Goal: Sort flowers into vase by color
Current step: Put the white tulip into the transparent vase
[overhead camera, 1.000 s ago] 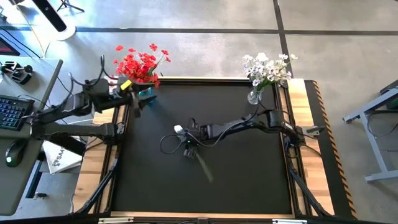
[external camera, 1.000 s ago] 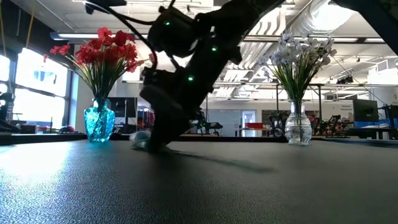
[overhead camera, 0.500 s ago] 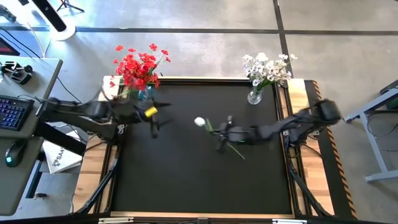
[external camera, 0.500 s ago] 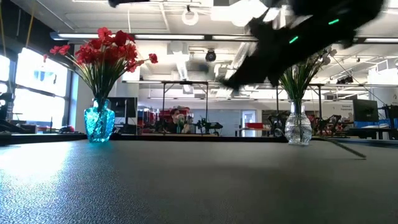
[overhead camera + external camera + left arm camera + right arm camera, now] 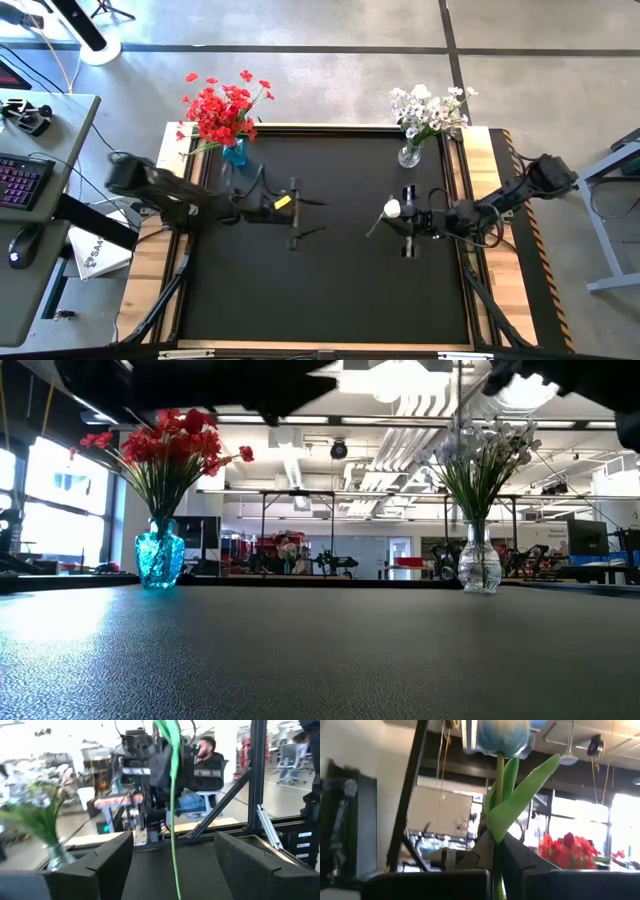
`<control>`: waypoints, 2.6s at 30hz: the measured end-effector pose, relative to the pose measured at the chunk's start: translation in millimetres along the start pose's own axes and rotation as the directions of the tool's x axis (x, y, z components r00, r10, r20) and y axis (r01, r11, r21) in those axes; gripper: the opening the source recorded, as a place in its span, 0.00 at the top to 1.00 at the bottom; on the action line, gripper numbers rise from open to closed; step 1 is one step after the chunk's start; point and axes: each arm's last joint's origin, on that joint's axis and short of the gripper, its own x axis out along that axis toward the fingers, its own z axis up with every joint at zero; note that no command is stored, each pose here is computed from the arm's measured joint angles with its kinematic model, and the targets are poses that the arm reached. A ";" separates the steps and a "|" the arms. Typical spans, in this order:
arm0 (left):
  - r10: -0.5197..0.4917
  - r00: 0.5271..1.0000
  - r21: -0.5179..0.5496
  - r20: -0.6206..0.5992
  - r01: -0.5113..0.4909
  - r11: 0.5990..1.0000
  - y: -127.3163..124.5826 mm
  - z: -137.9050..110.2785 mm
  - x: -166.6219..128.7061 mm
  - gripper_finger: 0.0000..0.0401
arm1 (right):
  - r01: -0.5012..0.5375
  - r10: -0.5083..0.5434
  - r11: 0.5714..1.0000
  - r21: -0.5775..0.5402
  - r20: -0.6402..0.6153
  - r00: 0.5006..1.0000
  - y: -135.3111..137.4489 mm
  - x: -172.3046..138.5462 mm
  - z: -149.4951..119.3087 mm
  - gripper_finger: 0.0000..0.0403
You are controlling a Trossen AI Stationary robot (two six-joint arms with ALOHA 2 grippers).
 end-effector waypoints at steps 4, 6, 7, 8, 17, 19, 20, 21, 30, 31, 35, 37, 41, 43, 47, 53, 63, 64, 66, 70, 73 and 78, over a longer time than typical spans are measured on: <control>-0.057 0.998 0.024 0.020 0.056 0.998 4.0 -19.7 27.2 0.34 | -0.069 0.071 0.997 -0.044 0.038 0.997 3.6 24.2 1.4 0.99; -0.107 0.994 0.015 0.021 0.107 0.994 3.7 -23.6 40.1 0.34 | -0.082 0.087 0.994 -0.075 0.060 0.994 6.1 37.6 2.1 0.99; -0.129 0.991 0.008 0.027 0.129 0.992 2.8 -24.5 46.8 0.34 | -0.078 0.084 0.993 -0.086 0.067 0.994 6.9 43.6 1.5 0.99; -0.148 0.988 0.006 0.039 0.147 0.989 1.8 -23.9 53.1 0.34 | -0.078 0.085 0.992 -0.103 0.064 0.994 8.3 49.0 -0.3 0.99; -0.214 0.975 0.002 0.058 0.214 0.977 -9.2 -11.8 73.6 0.48 | -0.108 0.111 0.987 -0.121 0.016 0.994 18.4 67.3 -18.0 0.99; -0.210 0.976 0.003 0.058 0.210 0.978 -10.4 -9.8 75.1 0.54 | -0.109 0.112 0.987 -0.115 0.013 0.994 18.8 67.5 -19.0 0.99; -0.209 0.976 0.004 0.063 0.209 0.978 -10.3 -8.5 75.6 0.58 | -0.110 0.112 0.988 -0.109 0.013 0.994 19.0 67.8 -19.4 0.99; -0.208 0.976 0.005 0.068 0.209 0.978 -10.1 -7.1 76.1 0.61 | -0.111 0.113 0.988 -0.106 0.010 0.994 19.2 67.9 -19.9 0.99; -0.212 0.977 0.012 0.008 0.212 0.977 -11.5 -12.2 76.5 0.97 | -0.079 0.078 0.995 -0.058 -0.032 0.996 18.9 67.9 -23.2 0.96; -0.208 0.978 0.011 -0.003 0.208 0.978 -11.8 -13.3 76.4 0.98 | -0.057 0.054 0.997 -0.051 -0.052 0.997 18.6 67.8 -24.5 0.94; -0.164 0.984 0.006 -0.071 0.164 0.986 -11.7 -19.4 76.2 0.98 | 0.080 -0.092 0.994 -0.072 -0.179 0.980 20.5 65.0 -24.8 0.84; -0.118 0.986 0.008 -0.117 0.120 0.993 -10.9 -23.5 75.9 0.99 | 0.129 -0.152 0.986 -0.102 -0.264 0.953 23.4 61.5 -22.5 0.76; -0.036 0.985 0.022 -0.168 0.040 0.999 -9.1 -27.5 75.4 0.99 | 0.178 -0.203 0.979 -0.100 -0.414 0.887 27.3 51.5 -16.3 0.60; -0.028 0.985 0.023 -0.173 0.033 0.999 -8.4 -28.0 75.4 0.99 | 0.201 -0.201 0.978 -0.050 -0.455 0.867 26.5 47.7 -13.0 0.53; -0.009 0.984 0.026 -0.177 0.013 1.000 -7.2 -28.3 75.4 1.00 | 0.232 -0.200 0.973 0.008 -0.477 0.856 24.6 46.0 -11.8 0.46; 0.001 0.982 0.027 -0.187 0.004 1.000 -6.8 -29.2 75.3 1.00 | 0.208 -0.184 0.978 0.003 -0.454 0.872 24.7 47.3 -9.3 0.52; 0.012 0.981 0.005 -0.194 -0.011 1.000 -2.4 -30.2 75.5 1.00 | 0.122 -0.127 0.992 -0.041 -0.485 0.865 28.4 64.7 0.5 0.68; 0.012 0.981 0.004 -0.194 -0.011 1.000 -2.4 -30.2 75.5 1.00 | 0.121 -0.129 0.991 -0.049 -0.498 0.858 27.8 67.0 1.1 0.69; 0.011 0.981 0.003 -0.194 -0.011 1.000 -2.6 -30.2 75.5 1.00 | 0.117 -0.133 0.991 -0.064 -0.526 0.840 26.6 70.4 1.1 0.72; 0.012 0.981 -0.013 -0.194 -0.014 1.000 -2.4 -30.2 75.5 1.00 | 0.140 -0.150 0.988 -0.061 -0.548 0.823 21.8 74.0 0.1 0.82; 0.021 0.980 -0.017 -0.198 -0.025 1.000 -2.2 -30.6 75.4 0.99 | 0.174 -0.187 0.982 -0.075 -0.549 0.815 19.5 74.2 -0.4 0.94; 0.000 0.946 -0.005 -0.325 -0.002 1.000 -1.1 -37.4 71.0 0.93 | 0.273 -0.307 0.951 -0.145 -0.556 0.773 22.0 67.7 6.8 0.97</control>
